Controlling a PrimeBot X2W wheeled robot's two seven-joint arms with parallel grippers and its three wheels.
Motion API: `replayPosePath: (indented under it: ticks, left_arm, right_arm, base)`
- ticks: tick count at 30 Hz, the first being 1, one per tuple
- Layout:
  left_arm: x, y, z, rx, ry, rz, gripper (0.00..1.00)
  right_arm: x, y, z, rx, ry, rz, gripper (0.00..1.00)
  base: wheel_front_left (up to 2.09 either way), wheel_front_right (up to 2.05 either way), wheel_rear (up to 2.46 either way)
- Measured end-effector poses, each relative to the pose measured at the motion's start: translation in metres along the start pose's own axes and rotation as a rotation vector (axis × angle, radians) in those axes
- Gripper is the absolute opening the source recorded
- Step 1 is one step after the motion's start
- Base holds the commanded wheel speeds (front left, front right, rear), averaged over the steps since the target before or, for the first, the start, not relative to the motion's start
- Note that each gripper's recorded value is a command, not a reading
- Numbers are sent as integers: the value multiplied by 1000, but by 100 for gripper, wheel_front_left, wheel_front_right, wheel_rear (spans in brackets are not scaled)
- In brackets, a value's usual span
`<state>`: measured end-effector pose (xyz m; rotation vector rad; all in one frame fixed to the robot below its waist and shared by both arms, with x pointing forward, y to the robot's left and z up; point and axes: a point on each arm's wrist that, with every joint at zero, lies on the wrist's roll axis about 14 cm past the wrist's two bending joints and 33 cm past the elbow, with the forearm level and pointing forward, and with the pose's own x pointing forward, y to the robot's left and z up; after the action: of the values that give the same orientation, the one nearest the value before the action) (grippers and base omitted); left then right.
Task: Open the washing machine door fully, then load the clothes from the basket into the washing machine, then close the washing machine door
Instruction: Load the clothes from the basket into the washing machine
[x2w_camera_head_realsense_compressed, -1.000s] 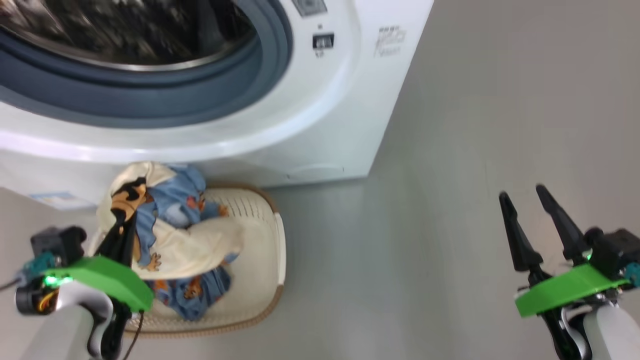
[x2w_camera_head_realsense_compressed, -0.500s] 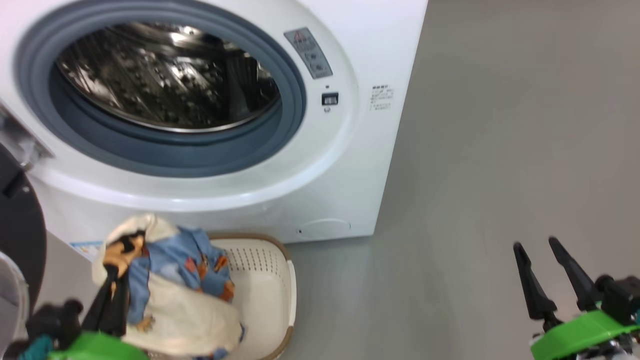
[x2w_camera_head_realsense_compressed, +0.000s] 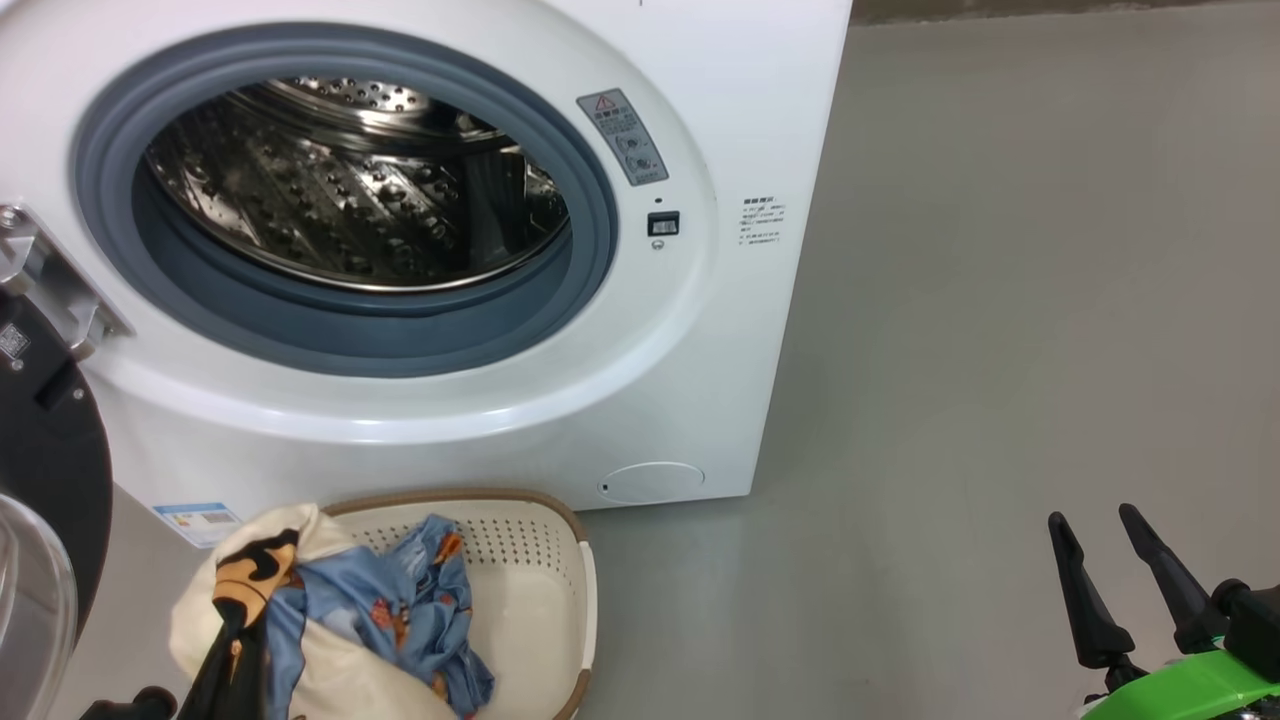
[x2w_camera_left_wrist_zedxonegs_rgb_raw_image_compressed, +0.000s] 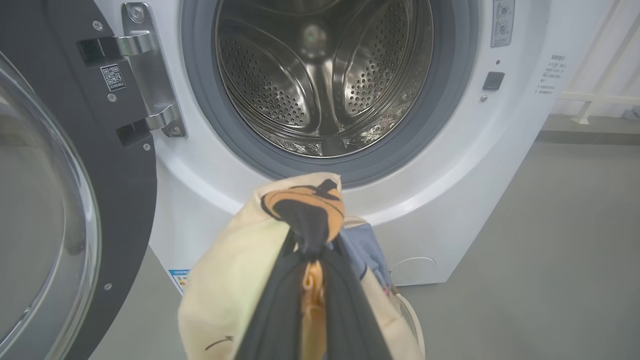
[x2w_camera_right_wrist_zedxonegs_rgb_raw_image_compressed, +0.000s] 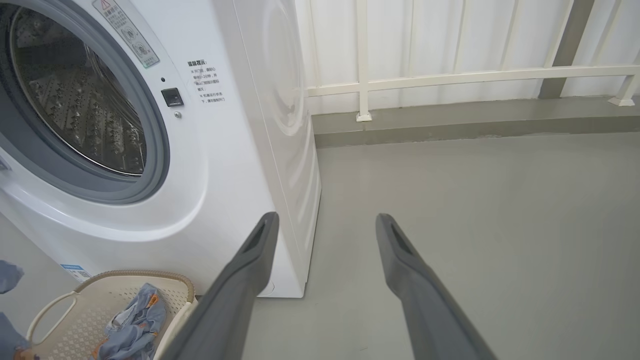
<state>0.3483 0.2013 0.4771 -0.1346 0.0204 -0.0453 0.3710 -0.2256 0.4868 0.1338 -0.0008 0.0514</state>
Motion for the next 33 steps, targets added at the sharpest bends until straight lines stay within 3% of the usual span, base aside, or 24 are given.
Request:
replayPosePath:
  ticks: [7,22,33]
  left_arm:
    - [16,5,0,-36,-8,20,0]
    - [154,-15,102,2,-309,-103,0]
    - [245,-35,39,-13,-106,-129,0]
  right_arm:
    - [6,1,-10,11,24,-4,100]
    - [42,4,-26,37,43,-15,100]
    - [58,-1,-39,47,62,-41,100]
  base:
    - [0,0,0]
    - [0,0,0]
    - [0,0,0]
